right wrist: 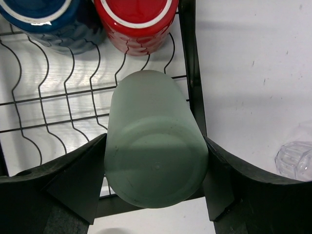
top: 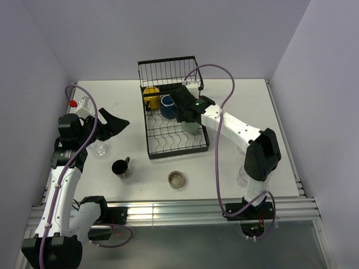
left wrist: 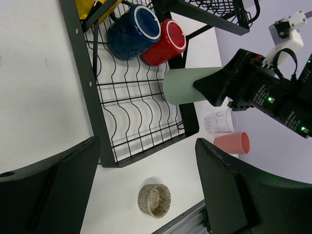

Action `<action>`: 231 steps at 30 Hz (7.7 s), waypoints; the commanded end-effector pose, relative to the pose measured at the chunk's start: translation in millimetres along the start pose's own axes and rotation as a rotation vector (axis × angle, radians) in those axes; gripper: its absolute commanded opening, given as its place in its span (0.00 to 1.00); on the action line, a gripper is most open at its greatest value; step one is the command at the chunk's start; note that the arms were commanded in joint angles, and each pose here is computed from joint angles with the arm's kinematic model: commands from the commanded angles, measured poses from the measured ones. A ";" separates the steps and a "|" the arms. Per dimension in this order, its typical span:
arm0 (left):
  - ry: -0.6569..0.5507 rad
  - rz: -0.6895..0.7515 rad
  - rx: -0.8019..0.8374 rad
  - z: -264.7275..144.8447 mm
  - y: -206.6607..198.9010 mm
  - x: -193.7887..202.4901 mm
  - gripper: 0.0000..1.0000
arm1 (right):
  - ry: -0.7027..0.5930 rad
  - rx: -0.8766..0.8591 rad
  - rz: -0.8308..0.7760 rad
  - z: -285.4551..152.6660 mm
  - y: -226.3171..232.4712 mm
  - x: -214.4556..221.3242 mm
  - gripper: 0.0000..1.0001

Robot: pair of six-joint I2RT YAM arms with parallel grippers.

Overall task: Load the cups into the dish rack
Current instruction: Place the cup upside down on the dish rack, then grab a cup with the left arm, then pass the cup from the left arm to the right

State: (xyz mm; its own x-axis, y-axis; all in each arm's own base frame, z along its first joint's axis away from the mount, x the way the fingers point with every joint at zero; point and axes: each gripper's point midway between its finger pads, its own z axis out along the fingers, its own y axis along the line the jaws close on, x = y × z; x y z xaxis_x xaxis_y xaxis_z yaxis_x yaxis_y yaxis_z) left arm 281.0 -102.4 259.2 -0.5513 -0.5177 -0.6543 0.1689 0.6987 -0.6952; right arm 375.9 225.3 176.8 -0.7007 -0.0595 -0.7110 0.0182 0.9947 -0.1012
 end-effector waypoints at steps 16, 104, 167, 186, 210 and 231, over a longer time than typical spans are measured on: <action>0.003 0.026 -0.034 3.3 13.8 4.9 0.84 | 0.022 0.015 0.026 29.8 -0.2 3.2 0.02; -0.058 -0.135 -0.953 -0.2 176.0 -22.3 0.64 | -0.168 -0.230 0.207 -75.4 -33.1 -19.5 0.97; -0.121 0.105 0.419 -35.5 -105.1 -56.2 0.00 | -0.261 -0.971 0.264 -200.6 74.2 -87.1 0.98; -0.042 0.075 0.797 -78.4 -144.0 -23.2 0.00 | -0.227 -1.349 0.315 -237.3 118.1 -85.8 1.00; -0.030 0.002 0.919 -87.5 -152.2 -24.6 0.00 | -0.152 -1.610 0.277 -275.5 161.4 -59.7 1.00; -0.007 -0.038 0.923 -82.7 -143.0 -16.5 0.00 | -0.138 -1.615 0.290 -278.0 169.3 -58.9 0.16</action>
State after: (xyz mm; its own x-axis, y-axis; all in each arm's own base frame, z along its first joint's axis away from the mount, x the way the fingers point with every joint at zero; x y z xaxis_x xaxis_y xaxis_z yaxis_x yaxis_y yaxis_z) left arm 209.0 -149.9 391.0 -0.6056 -0.5540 -0.5712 0.6835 0.0053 -0.7299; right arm 233.9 415.7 369.0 -0.7672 0.1932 -0.6117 -0.6062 0.0933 0.7898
